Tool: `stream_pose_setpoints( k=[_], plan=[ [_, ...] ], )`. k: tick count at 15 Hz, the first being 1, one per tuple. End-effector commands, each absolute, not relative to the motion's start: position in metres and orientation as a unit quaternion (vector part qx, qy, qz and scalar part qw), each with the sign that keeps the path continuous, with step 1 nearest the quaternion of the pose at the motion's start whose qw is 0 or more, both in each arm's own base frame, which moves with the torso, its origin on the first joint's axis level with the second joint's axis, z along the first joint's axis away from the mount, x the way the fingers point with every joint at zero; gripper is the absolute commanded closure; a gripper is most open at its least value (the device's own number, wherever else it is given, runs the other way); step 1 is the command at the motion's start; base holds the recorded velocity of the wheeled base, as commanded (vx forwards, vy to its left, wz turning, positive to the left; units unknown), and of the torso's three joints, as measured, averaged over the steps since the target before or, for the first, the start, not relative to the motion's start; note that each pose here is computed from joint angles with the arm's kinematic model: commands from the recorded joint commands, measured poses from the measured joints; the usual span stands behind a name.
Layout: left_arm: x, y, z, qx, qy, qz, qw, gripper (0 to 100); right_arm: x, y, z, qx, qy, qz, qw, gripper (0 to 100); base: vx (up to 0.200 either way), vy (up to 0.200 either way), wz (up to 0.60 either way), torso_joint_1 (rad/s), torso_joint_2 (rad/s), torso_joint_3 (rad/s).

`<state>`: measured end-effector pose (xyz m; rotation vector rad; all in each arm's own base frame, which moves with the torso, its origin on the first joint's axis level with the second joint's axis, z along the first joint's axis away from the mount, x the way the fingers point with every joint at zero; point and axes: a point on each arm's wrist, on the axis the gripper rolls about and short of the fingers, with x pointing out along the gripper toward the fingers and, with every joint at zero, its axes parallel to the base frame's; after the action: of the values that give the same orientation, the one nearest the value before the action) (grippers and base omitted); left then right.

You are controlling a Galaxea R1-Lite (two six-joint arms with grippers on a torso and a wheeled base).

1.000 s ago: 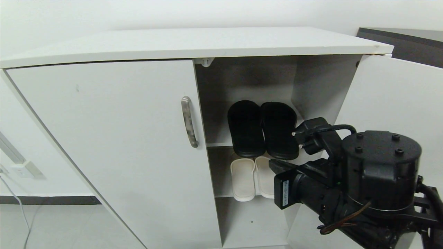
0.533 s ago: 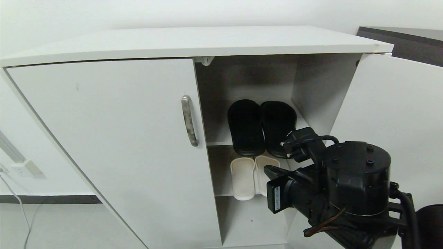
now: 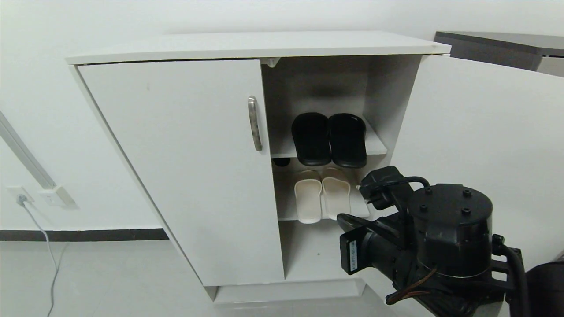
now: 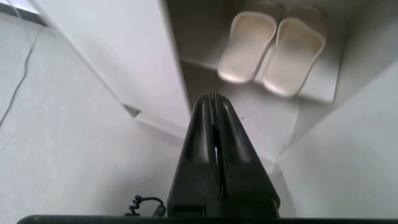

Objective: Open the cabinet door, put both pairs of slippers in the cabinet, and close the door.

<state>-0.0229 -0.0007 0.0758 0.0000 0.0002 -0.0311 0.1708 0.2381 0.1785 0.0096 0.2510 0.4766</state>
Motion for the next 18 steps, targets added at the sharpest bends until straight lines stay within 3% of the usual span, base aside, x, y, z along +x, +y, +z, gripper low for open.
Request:
stream_pose_setpoints(
  k=[1,6,18],
  plan=[
    [-0.023,-0.001,0.076,0.0,0.0,-0.015,1.0,100,0.171,0.238,0.177,0.003,0.126,0.235,0.964,100,-0.2,0.0,0.0,-0.002,0.0,-0.007],
    [-0.023,-0.001,0.076,0.001,0.0,-0.015,1.0,100,0.174,0.236,0.166,-0.013,0.14,0.229,0.963,100,-0.2,0.0,0.0,0.003,0.0,0.002],
    [-0.023,-0.001,0.076,0.001,0.0,-0.015,1.0,100,0.176,0.235,0.158,-0.016,0.141,0.226,0.964,100,0.0,0.0,0.0,0.0,0.0,0.0]
  ],
)
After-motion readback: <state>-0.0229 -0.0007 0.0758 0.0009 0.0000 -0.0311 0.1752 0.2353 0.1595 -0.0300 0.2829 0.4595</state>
